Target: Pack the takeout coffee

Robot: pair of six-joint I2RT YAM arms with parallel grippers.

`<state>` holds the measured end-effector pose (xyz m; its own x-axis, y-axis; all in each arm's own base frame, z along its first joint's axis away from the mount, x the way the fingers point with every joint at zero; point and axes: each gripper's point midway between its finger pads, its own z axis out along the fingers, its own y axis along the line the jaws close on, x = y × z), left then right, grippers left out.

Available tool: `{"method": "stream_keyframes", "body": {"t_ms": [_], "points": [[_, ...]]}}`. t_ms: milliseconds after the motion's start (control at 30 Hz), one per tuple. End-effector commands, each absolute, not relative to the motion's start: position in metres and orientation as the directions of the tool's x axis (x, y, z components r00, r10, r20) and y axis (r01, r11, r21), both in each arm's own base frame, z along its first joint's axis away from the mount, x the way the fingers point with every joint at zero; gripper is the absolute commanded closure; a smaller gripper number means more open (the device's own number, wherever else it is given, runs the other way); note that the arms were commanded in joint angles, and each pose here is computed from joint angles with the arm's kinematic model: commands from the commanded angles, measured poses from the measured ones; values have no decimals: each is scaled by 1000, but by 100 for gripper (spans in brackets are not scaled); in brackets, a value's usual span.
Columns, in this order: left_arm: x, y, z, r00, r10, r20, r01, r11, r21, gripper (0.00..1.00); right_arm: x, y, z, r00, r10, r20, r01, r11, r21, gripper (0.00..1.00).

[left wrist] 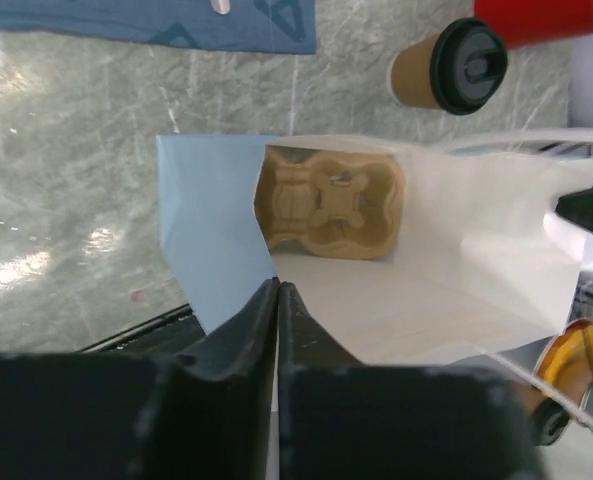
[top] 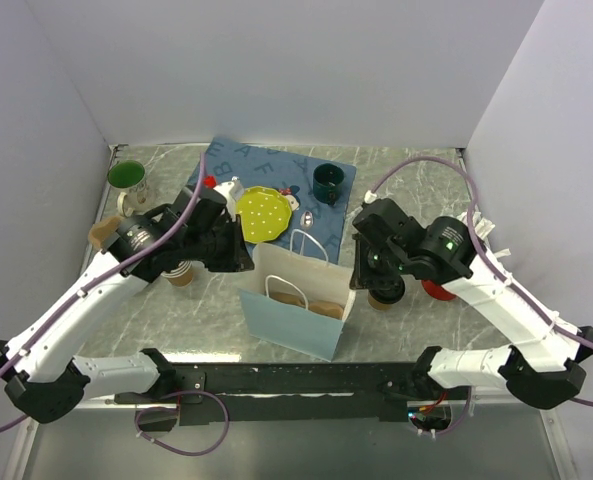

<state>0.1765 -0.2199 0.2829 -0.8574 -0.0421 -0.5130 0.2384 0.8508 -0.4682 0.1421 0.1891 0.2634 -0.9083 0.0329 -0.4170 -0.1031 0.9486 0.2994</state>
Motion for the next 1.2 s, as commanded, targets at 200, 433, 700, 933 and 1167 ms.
{"method": "stream_keyframes", "body": {"t_ms": [200,433,700,933,1167], "points": [[169,-224,339,-850,-163,-502,173,812,-557,99,129,166,312,-895,57,-443,-99,942,321,100],[175,-213,342,-827,-221,-517,120,829,-546,99,168,177,332,-803,35,-596,-218,912,347,100],[185,-215,430,-746,-334,-575,130,775,-618,99,186,171,371,-802,-4,-597,-216,934,284,100],[182,-221,369,-802,-289,-522,96,800,-592,79,186,184,322,-828,40,-559,-212,901,379,100],[158,-240,333,-855,-314,-413,67,723,-688,39,191,195,333,-817,60,-573,-233,875,424,100]]}}
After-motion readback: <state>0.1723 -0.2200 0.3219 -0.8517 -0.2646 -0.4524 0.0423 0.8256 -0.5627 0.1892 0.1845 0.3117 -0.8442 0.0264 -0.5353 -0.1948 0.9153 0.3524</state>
